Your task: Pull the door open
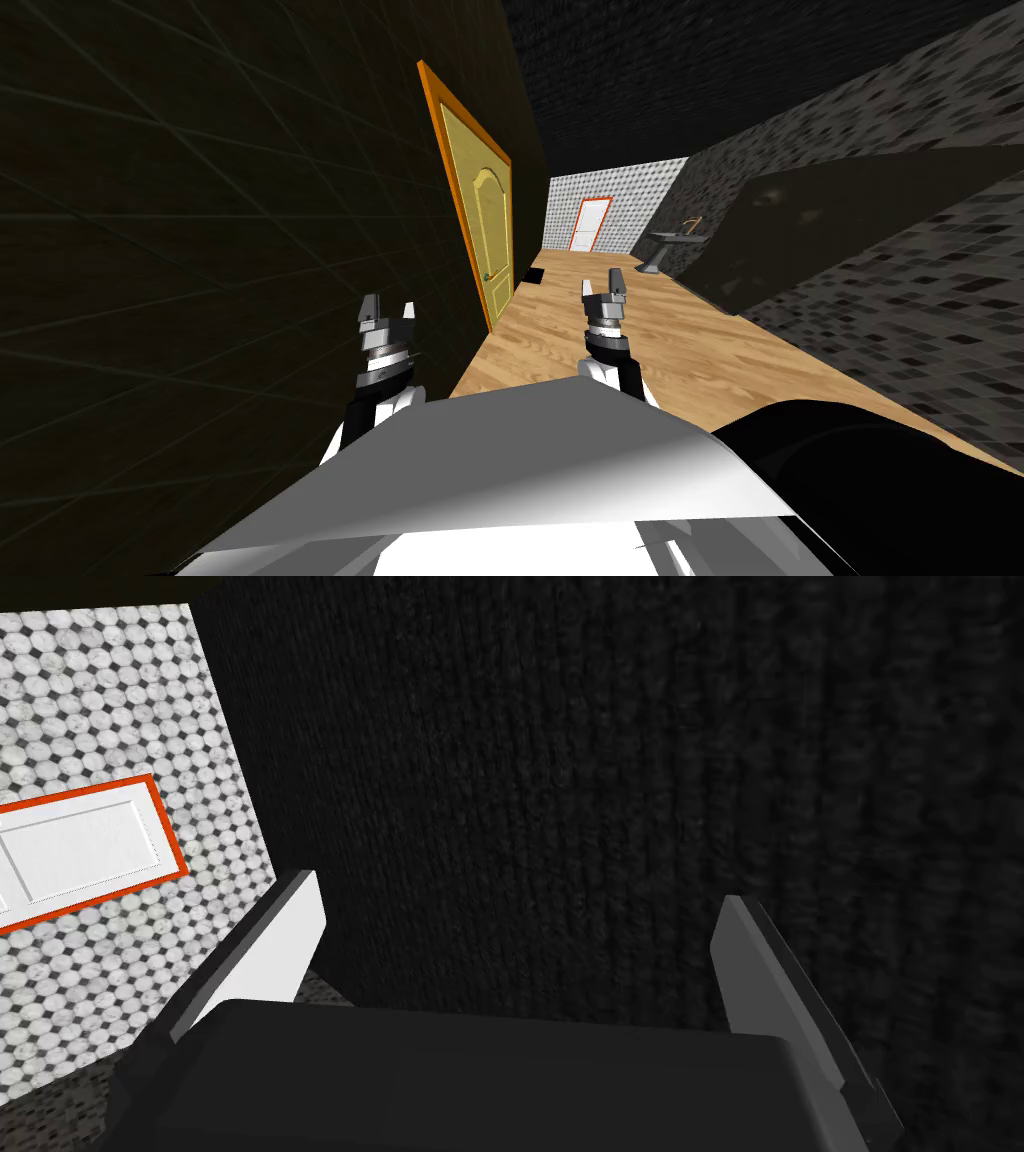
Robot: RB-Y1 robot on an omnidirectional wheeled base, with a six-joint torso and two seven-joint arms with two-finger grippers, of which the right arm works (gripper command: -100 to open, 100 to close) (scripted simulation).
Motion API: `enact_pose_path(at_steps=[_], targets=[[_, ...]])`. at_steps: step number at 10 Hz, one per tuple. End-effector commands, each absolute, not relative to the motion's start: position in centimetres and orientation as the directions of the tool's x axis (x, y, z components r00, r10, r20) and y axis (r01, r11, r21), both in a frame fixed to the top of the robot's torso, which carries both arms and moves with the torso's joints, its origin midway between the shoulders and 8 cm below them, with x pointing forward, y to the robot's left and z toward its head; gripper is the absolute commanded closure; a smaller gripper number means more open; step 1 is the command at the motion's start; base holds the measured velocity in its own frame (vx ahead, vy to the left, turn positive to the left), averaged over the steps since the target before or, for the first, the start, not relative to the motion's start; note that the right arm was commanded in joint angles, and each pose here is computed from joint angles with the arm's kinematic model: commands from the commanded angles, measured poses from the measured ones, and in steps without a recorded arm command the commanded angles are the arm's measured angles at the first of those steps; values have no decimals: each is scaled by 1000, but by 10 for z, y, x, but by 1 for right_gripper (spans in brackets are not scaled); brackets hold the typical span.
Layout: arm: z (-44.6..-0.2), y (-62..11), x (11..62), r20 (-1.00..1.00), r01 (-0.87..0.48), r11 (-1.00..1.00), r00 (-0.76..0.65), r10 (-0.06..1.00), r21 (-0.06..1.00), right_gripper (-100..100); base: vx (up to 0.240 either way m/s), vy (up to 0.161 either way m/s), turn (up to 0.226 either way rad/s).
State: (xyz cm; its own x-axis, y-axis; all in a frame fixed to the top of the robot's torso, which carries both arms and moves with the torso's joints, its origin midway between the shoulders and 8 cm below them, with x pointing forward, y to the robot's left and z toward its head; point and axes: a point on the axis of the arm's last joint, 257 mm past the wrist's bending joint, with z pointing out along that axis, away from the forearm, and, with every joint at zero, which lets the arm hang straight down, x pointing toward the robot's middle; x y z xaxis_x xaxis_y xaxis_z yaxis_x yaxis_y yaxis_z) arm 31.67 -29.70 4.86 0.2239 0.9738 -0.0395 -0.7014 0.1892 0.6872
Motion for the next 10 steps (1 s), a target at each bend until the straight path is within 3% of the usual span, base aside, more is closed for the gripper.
enact_pose_path(at_steps=[1,10], targets=[[40,-295,324,-37,-695,172,205,978,698,-100,46,-11,117],[-14,-278,362,-19,-644,77,97,995,761,-100,87,-28,119]])
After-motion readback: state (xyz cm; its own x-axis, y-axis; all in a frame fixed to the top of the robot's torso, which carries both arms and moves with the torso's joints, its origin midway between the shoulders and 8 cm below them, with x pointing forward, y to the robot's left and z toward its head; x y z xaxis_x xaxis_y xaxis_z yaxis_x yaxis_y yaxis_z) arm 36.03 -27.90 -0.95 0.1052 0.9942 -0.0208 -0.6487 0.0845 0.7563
